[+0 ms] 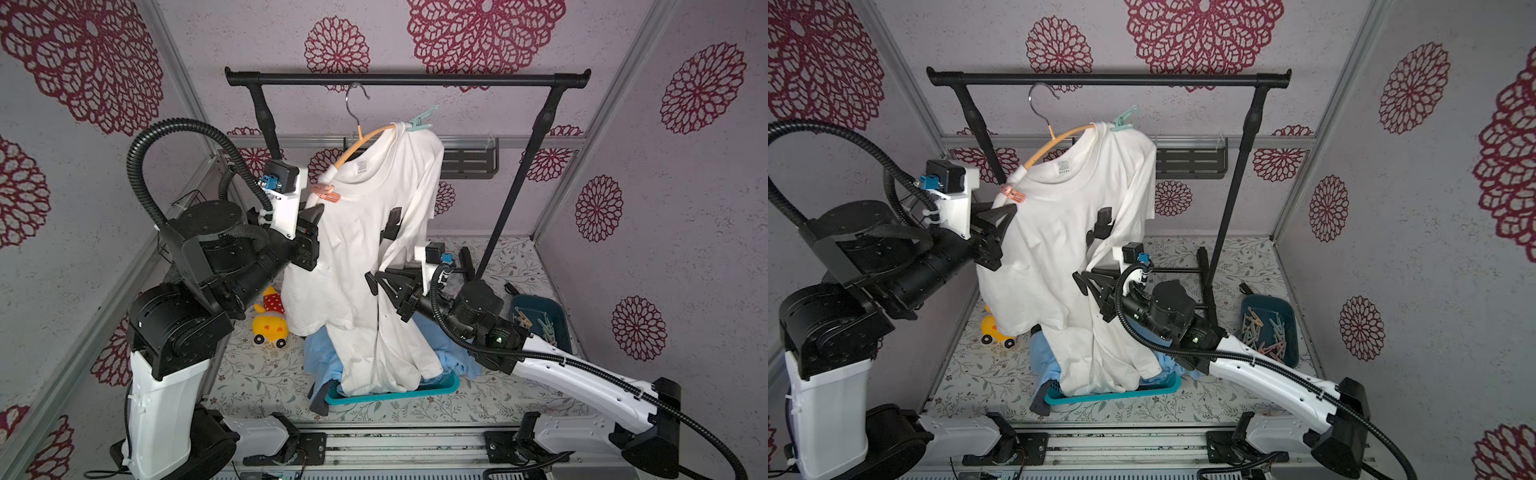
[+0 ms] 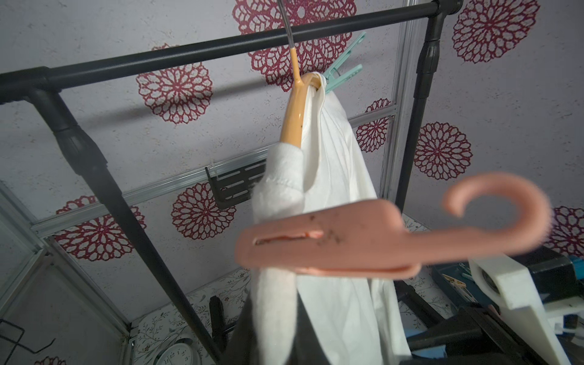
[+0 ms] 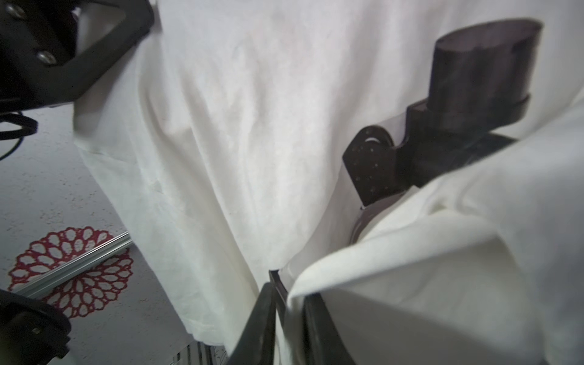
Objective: Use clothespins to secure the t-shirt on both sides of the hanger
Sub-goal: Hang the hanger on the clothesline.
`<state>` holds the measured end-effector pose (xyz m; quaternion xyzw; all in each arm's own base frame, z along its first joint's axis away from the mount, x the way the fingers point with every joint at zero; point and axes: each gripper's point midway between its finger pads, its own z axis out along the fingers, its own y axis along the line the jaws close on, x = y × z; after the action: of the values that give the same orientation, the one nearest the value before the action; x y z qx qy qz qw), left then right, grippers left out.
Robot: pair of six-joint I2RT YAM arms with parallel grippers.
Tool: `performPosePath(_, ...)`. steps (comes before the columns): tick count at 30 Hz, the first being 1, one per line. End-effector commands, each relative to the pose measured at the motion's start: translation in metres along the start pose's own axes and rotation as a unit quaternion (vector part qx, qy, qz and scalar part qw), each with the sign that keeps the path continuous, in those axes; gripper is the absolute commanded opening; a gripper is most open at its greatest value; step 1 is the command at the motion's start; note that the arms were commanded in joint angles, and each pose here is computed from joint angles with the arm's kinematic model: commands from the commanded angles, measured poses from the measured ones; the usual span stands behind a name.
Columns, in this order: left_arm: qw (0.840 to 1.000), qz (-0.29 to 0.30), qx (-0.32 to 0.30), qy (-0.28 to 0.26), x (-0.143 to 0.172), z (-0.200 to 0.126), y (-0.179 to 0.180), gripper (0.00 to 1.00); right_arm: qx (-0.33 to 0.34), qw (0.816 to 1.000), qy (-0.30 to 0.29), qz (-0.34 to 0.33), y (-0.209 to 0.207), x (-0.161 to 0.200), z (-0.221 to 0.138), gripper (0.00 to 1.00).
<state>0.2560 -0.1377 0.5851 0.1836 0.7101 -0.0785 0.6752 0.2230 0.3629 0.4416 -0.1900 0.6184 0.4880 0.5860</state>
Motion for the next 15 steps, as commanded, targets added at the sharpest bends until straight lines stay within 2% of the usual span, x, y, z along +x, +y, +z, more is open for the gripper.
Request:
performPosePath(1, 0.995, -0.035, -0.035, -0.082, -0.043, -0.008, 0.018, 0.00, 0.025, 0.998, -0.050, -0.021, -0.001, -0.033, -0.003, 0.24)
performPosePath(2, 0.996, -0.036, -0.033, -0.080, -0.042, -0.007, 0.017, 0.00, 0.027, 0.998, -0.038, -0.034, -0.002, -0.028, -0.003, 0.32)
performPosePath(4, 0.996, -0.037, -0.029, -0.076, -0.041, -0.006, 0.015, 0.00, 0.019, 0.997, -0.005, -0.070, -0.002, -0.012, -0.006, 0.61)
performPosePath(5, 0.996, -0.036, -0.028, -0.073, -0.039, -0.006, 0.015, 0.00, 0.019, 0.996, 0.014, -0.082, -0.004, 0.000, -0.010, 0.69)
performPosePath(8, 0.997, -0.035, -0.021, -0.066, -0.034, -0.006, 0.012, 0.00, 0.011, 0.991, 0.061, -0.118, -0.014, 0.038, -0.025, 0.81)
performPosePath(10, 0.997, -0.036, -0.020, -0.065, -0.032, -0.006, 0.012, 0.00, 0.006, 0.987, 0.092, -0.129, -0.021, 0.065, -0.034, 0.85)
performPosePath(12, 0.997, -0.037, -0.020, -0.064, -0.031, -0.005, 0.011, 0.00, 0.007, 0.985, 0.118, -0.128, -0.027, 0.087, -0.041, 0.98)
performPosePath(15, 0.997, -0.038, -0.020, -0.063, -0.030, -0.003, 0.011, 0.00, 0.006, 0.983, 0.137, -0.119, -0.033, 0.113, -0.049, 0.99)
